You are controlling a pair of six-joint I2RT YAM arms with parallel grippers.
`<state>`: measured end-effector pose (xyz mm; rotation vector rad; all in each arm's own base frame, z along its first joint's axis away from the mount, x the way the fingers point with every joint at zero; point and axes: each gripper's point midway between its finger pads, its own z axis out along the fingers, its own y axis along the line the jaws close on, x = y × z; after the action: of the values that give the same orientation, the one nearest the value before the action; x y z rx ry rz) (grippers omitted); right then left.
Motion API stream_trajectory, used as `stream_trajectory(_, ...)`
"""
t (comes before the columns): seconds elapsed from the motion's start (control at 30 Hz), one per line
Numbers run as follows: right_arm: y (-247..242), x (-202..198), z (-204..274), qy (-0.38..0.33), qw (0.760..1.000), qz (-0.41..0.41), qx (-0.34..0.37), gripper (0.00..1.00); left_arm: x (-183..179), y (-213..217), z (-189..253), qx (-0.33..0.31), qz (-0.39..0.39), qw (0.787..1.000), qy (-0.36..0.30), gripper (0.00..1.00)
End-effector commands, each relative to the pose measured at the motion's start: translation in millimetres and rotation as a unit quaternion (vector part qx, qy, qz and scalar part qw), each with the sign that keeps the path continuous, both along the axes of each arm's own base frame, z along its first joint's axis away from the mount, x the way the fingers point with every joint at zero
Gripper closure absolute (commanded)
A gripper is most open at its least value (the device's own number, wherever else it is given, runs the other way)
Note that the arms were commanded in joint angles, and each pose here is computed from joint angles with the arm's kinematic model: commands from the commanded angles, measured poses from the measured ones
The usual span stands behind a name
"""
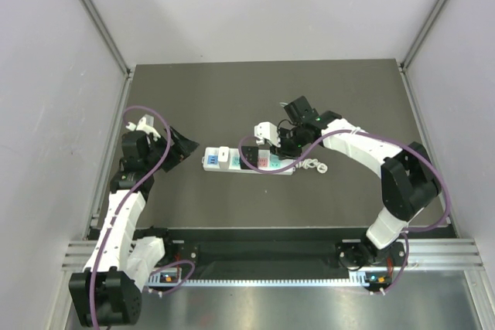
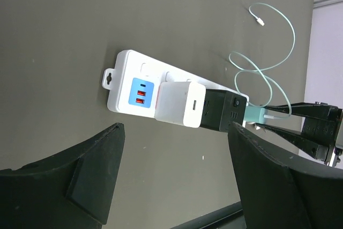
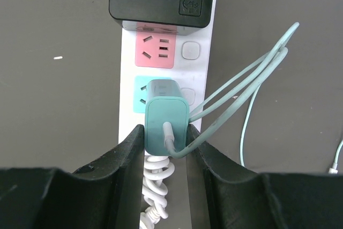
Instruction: Insert the plug
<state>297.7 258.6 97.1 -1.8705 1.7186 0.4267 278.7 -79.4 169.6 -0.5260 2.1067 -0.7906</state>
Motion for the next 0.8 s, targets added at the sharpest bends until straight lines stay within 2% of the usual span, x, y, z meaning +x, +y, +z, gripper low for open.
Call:
stream_trajectory(0.0,4,1,5,-0.007,1.000,0.016,0.015,1.00,6,-2,9,0.000,-0.008,1.000,-0.029,0.18)
stream_trajectory(0.77,2,-1,-23,0.016,1.000,0.017,-0.011,1.00,6,-1,10,0.003,-0.006,0.999,-0.033,0.18)
